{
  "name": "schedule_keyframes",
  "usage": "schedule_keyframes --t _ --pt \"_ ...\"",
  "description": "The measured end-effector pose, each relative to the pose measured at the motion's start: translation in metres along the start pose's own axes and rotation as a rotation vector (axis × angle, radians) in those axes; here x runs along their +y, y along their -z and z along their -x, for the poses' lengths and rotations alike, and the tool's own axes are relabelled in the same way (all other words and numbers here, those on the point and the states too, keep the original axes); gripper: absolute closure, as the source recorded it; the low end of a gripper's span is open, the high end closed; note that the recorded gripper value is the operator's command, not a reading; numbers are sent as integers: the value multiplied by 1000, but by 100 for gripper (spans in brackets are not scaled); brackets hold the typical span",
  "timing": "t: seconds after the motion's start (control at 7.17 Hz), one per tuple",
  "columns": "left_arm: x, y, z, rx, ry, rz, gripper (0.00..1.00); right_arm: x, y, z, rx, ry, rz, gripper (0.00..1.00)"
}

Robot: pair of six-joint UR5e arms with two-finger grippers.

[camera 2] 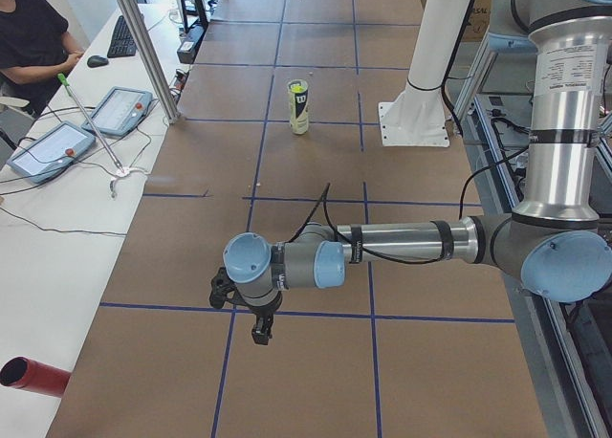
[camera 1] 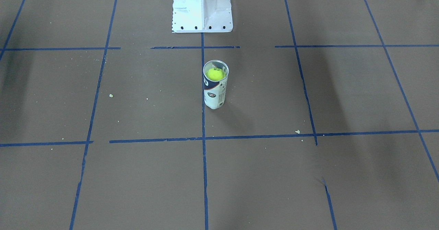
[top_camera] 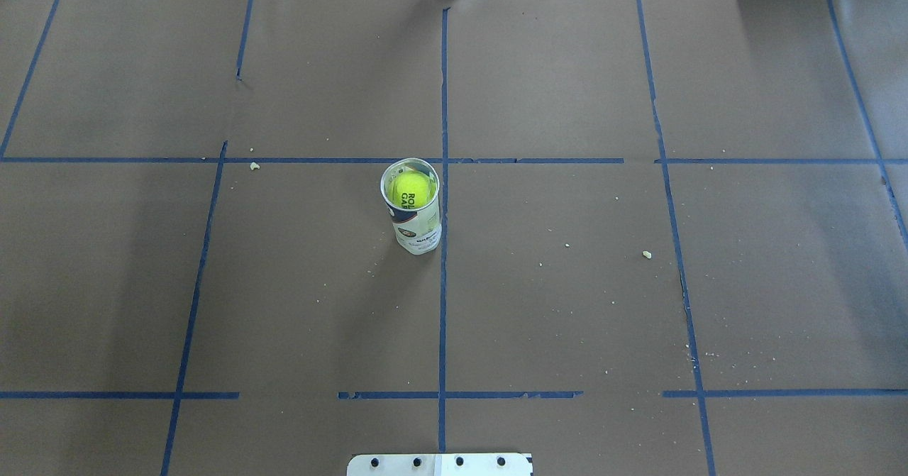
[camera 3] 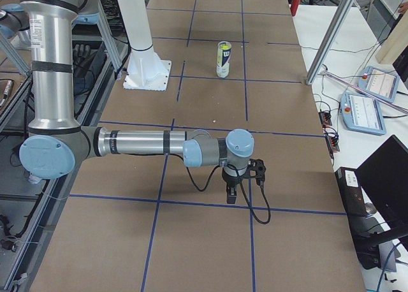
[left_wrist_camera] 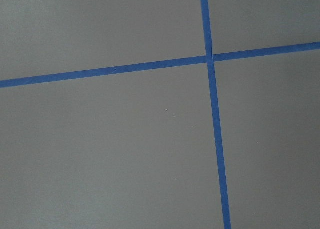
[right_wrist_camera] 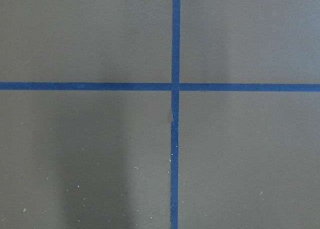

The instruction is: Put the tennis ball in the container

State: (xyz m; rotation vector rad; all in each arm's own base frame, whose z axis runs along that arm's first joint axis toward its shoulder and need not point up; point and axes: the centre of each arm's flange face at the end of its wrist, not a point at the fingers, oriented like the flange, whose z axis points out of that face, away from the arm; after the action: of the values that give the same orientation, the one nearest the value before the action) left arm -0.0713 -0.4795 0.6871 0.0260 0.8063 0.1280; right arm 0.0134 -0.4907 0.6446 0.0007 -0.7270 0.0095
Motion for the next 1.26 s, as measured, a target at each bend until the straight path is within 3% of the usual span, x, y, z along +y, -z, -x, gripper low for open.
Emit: schedule_keyframes --t 1.26 --pt "-11 23 -21 -4 -38 -43 0 0 0 0 0 0 0 0"
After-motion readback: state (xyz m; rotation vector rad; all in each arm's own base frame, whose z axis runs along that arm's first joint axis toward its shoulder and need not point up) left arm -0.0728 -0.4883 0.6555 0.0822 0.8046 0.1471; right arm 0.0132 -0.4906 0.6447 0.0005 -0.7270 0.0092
